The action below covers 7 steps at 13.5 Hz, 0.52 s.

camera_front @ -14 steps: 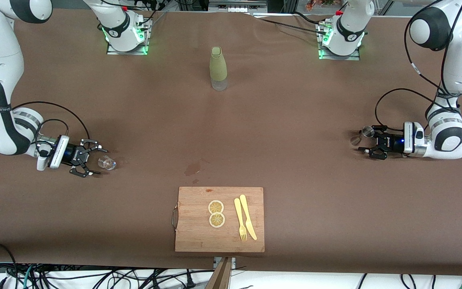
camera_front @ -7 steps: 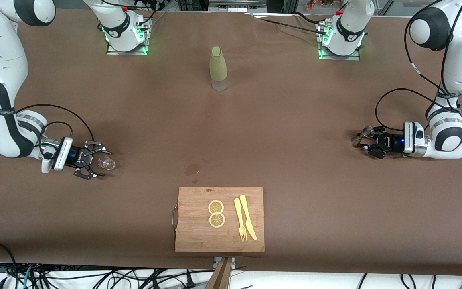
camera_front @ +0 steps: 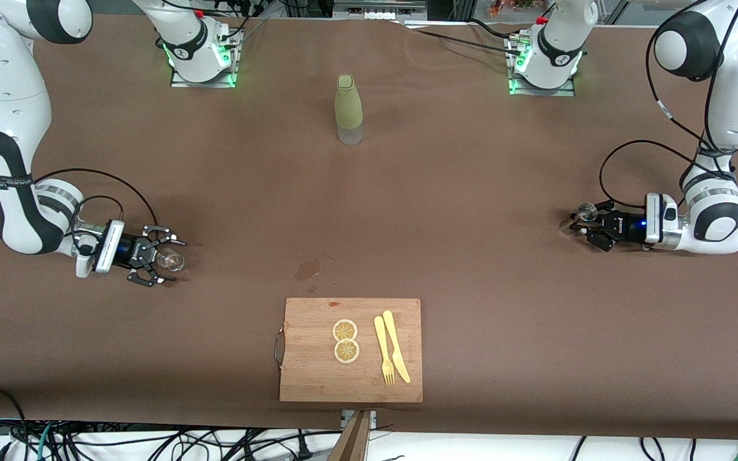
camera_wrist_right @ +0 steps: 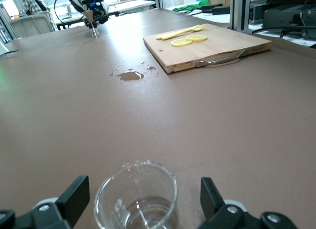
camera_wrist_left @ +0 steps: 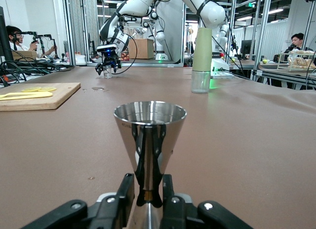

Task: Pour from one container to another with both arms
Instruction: 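Close the left gripper on the jigger while the right gripper grasps the glass, then lift the glass with the right gripper and carry it above the jigger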

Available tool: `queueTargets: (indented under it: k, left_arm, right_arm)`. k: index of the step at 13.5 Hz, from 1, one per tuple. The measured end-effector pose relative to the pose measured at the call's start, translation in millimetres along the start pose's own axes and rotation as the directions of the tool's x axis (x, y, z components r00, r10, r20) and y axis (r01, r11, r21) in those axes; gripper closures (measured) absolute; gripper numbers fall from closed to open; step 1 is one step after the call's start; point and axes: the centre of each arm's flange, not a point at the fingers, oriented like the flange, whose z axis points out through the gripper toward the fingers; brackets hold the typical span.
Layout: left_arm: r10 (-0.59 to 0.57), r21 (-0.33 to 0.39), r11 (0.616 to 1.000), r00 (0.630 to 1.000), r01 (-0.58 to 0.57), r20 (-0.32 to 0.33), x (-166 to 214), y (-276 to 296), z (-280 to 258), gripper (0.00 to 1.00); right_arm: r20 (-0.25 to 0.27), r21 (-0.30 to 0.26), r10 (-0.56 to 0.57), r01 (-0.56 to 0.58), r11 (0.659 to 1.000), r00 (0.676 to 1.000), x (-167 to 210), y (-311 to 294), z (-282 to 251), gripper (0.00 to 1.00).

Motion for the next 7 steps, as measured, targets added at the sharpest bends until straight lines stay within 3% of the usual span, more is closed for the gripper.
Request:
queueTargets:
  k: [7]
  left_arm:
    - [0.018, 0.0, 1.0, 1.0, -0.018, 0.005, 2.7, -3.3, -2.2, 0.79]
  right_arm:
    - [-0.017, 0.015, -0.011, 0.011, 1.0, 1.0, -8.5, -2.8, 7.1, 0.01]
